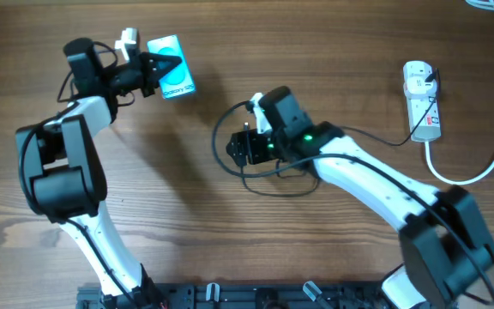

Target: Plug charger to phone and switch on socket

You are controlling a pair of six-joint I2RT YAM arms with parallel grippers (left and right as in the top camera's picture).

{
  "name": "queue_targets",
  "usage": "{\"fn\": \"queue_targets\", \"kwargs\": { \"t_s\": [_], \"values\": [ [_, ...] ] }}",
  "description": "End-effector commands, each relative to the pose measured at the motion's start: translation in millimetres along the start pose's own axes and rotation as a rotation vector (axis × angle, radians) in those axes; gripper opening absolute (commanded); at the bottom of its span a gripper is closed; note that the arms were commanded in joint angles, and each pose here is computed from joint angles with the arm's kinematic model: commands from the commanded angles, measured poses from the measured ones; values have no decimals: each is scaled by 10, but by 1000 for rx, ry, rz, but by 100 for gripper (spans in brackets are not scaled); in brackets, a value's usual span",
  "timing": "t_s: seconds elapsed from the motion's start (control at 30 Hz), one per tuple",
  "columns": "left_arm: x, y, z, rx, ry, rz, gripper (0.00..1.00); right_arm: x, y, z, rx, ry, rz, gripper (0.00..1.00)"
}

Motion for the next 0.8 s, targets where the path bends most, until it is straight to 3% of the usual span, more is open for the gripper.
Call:
{"fn": "queue_targets", "kwargs": {
  "t_s": [0.0, 0.33, 0.77],
  "values": [
    [-55, 69, -219, 6, -37, 54, 4, 61, 96, 170, -10, -46, 40, 72],
    [-46, 92, -352, -7, -42, 53, 4, -71, 118, 470, -9, -221, 149, 63],
    [-60, 98, -353, -5, -46, 71, 4, 14, 121, 788, 31, -409, 122, 57]
  ]
}}
Point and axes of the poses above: each gripper's point midway between its finger pads, its own z axis out along the fingers, its own x axis along the line the jaws close on, y = z × x, the point moved 9 cm from there along -z, back along the fingers, and after that the axes turned 10 degrees about z, right-handed, at the moved point
